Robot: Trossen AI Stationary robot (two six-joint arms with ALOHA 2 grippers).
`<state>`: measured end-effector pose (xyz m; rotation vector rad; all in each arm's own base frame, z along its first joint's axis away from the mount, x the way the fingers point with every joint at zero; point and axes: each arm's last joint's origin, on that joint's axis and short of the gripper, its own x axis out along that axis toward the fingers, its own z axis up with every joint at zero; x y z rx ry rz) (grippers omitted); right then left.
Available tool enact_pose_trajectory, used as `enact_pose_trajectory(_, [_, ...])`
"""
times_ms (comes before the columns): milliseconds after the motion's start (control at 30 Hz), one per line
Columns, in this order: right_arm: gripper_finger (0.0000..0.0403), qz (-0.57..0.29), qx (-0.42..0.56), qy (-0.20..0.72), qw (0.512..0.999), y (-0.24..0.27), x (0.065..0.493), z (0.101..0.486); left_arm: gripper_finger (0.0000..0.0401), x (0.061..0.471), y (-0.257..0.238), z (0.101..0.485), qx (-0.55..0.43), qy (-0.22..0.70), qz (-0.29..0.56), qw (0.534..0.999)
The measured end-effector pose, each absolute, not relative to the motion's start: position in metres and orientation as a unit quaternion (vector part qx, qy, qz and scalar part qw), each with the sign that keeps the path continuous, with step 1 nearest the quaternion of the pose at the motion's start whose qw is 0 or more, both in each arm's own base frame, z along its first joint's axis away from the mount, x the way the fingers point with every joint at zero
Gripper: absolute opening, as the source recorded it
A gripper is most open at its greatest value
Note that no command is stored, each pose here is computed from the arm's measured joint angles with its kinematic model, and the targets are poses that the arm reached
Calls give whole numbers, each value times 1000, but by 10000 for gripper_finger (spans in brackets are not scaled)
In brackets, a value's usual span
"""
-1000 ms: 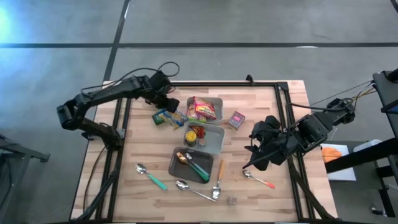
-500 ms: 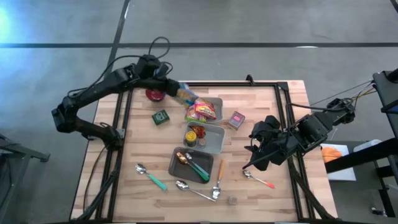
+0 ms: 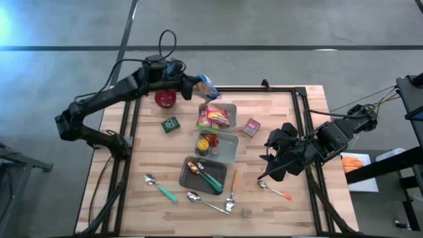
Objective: Pick & Place Food Item
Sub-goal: Put the blue noodle pack into the top gray bin
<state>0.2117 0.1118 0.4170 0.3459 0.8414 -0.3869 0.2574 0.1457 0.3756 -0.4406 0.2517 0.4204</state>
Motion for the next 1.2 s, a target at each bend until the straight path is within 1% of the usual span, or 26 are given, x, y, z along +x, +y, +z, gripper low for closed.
enact_pose_trajectory(167, [221,-186,166,403,880,112,212,417,0,271,142,364,-158,103,181,965])
enact_pose_trajectory(433, [221,-184,170,398,882,112,213,418,0,314,151,326,-174,120,165,963])
enact_pose_trajectory(733, [221,-193,177,402,877,114,215,410,0,353,162,284,-149,132,148,969])
enact_pose_trajectory(933, [221,-197,181,412,871,116,218,398,0,373,162,258,-105,173,126,971])
enact_pose_trajectory(1200, [221,-173,182,408,878,122,220,397,0,384,158,234,-54,214,106,970])
